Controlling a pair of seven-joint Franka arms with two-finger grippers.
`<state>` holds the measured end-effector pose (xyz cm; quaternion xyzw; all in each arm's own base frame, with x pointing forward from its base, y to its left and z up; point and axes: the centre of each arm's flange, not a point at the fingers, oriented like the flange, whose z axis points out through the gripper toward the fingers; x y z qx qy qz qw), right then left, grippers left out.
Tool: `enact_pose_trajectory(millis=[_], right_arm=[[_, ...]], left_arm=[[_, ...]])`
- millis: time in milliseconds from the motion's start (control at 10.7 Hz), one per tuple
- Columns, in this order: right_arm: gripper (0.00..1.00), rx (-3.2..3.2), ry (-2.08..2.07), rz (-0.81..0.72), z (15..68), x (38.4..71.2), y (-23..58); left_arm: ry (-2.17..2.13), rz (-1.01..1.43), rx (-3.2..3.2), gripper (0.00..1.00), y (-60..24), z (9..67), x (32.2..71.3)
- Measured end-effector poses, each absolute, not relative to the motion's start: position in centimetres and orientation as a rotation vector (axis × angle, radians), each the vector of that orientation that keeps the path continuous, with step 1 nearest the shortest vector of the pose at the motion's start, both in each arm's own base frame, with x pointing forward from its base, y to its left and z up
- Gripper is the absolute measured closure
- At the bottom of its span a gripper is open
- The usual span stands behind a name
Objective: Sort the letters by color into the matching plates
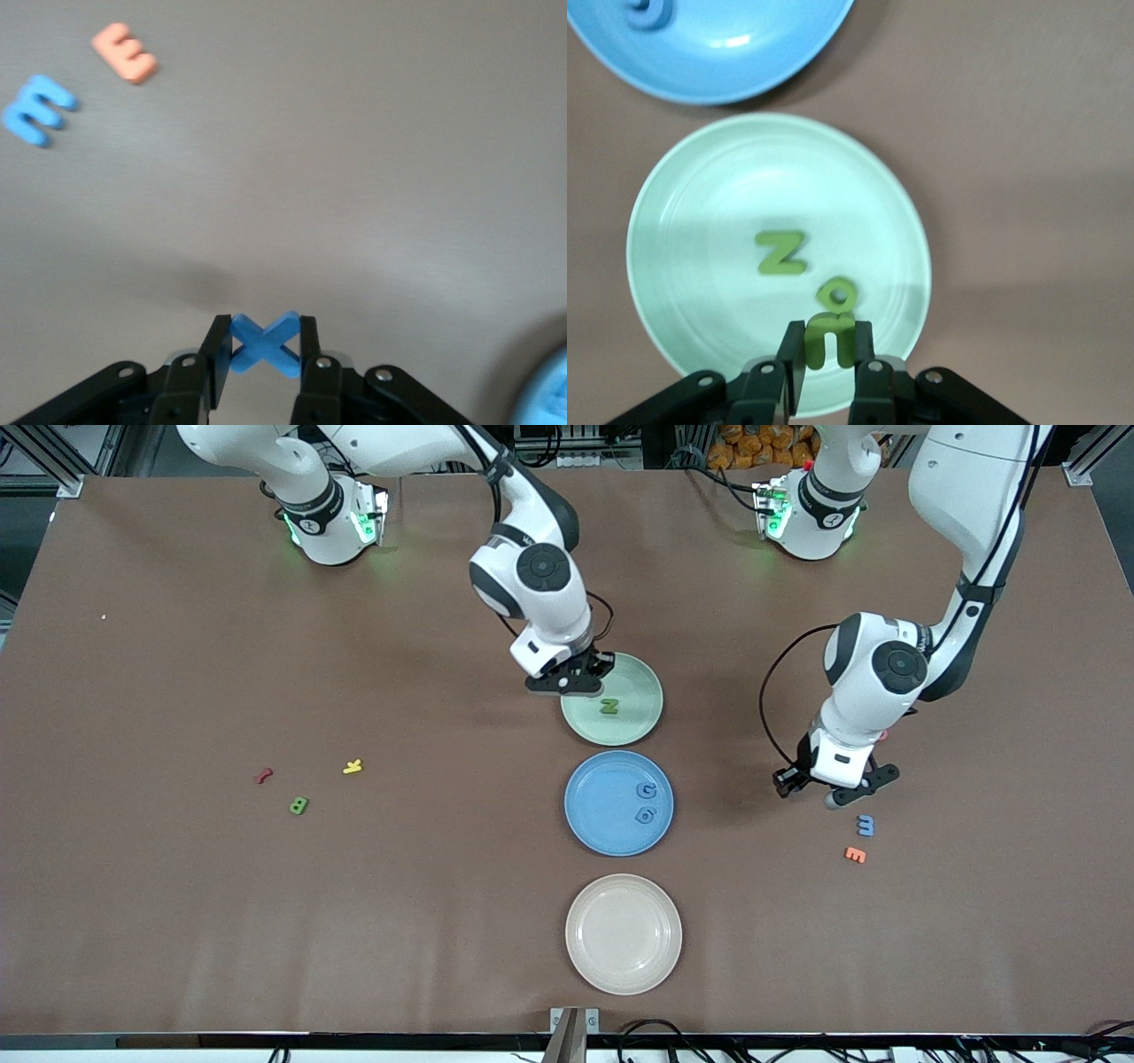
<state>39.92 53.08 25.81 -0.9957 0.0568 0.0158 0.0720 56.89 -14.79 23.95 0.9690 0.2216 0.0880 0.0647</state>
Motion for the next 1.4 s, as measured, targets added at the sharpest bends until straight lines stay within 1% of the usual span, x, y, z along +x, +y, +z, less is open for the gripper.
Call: enact_pose_trajectory(millis=[94, 281, 468, 562, 749, 842, 1030, 1217, 1311, 1404], right_arm=[[0.74, -2.998, 0.197, 0.058, 25.3, 39.0, 53.8], [0.73, -3.011, 0.249, 0.079, 23.8, 38.5, 54.3], [0.44, -3.036, 0.289, 0.099, 23.7, 39.2, 53.8], [0.30, -3.051, 0.338, 0.112, 24.5, 40.5, 52.9], [0.01, -3.047, 0.446, 0.111, 27.3, 44.4, 49.7], [0.00, -3.045, 0.503, 0.111, 29.4, 46.4, 47.5], [0.00, -3.073, 0.528, 0.139, 32.8, 49.0, 43.2], [0.00, -3.098, 0.512, 0.171, 34.5, 51.2, 38.7], [0.00, -3.098, 0.533, 0.181, 34.9, 52.3, 35.8], [0.00, -3.108, 0.523, 0.188, 35.1, 53.2, 32.5]], left_arm=[[0.674, 0.280, 2.896, 0.65, -16.9, 24.9, 57.1], [0.656, 0.299, 2.852, 0.65, -22.3, 26.7, 56.9], [0.600, 0.304, 2.829, 0.65, -27.8, 27.6, 56.1], [0.564, 0.301, 2.823, 0.65, -30.0, 27.5, 55.9], [0.551, 0.296, 2.795, 0.65, -33.5, 27.3, 56.3], [0.564, 0.295, 2.775, 0.65, -35.1, 27.3, 56.5], [0.610, 0.291, 2.724, 0.65, -38.3, 27.7, 56.7], [0.638, 0.296, 2.697, 0.65, -39.4, 27.9, 57.5], [0.629, 0.292, 2.710, 0.62, -39.6, 27.2, 57.5], [0.574, 0.325, 2.754, 0.50, -39.8, 26.2, 57.3]])
